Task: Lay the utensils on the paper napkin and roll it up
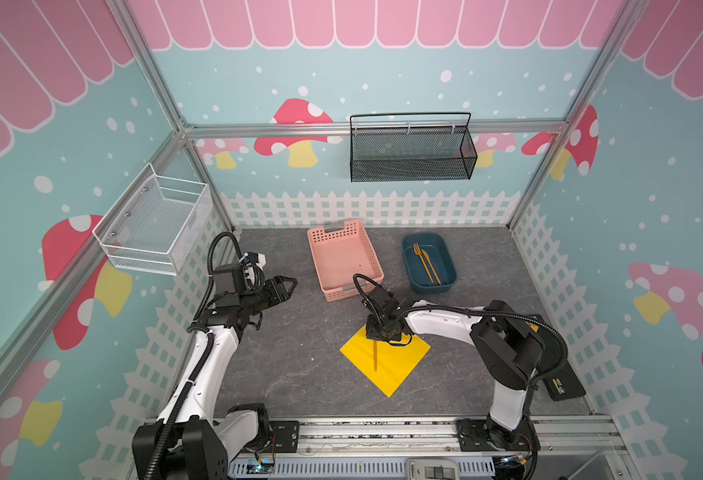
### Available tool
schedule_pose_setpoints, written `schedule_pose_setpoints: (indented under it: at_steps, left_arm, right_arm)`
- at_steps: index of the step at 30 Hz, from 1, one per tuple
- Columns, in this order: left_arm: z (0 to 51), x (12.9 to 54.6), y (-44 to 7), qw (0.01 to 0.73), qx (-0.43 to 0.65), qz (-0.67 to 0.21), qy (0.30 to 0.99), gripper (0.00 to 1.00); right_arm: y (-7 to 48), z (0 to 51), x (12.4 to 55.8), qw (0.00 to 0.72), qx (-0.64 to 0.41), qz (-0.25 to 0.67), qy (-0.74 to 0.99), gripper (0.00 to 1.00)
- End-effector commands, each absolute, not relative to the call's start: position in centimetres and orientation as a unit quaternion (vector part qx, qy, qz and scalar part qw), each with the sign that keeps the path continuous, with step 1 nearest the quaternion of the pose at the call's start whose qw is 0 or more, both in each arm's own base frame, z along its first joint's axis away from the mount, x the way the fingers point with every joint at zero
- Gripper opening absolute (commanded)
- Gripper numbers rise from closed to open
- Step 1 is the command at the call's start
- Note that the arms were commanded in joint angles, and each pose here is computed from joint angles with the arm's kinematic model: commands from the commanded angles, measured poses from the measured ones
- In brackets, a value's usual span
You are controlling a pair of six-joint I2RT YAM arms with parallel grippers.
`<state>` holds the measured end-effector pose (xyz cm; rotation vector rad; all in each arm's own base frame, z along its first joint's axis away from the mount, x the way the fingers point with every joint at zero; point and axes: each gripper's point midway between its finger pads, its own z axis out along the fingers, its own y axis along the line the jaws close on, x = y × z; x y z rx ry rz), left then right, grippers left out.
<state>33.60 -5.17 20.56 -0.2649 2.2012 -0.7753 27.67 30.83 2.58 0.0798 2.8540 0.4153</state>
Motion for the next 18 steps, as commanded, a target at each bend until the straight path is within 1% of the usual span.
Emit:
schedule_pose_setpoints:
  at_steps: [1,11,18]
  left_arm:
    - [20.13,33.64,-4.96,0.384,-0.108,-0.306,0.865,0.62]
    - [20.12,33.66,-4.91,0.384,-0.109,-0.307,0.864,0.62]
    - [20.07,33.68,-4.88,0.383,-0.109,-0.306,0.864,0.62]
  right_arm:
    - [30.98,2.20,27.54,0.121,0.030,0.135,0.983,0.04]
    - [30.70,2.91,27.70,0.127,0.028,0.126,0.983,0.04]
    - [30.68,2.30,27.49,0.119,0.025,0.122,0.985,0.05]
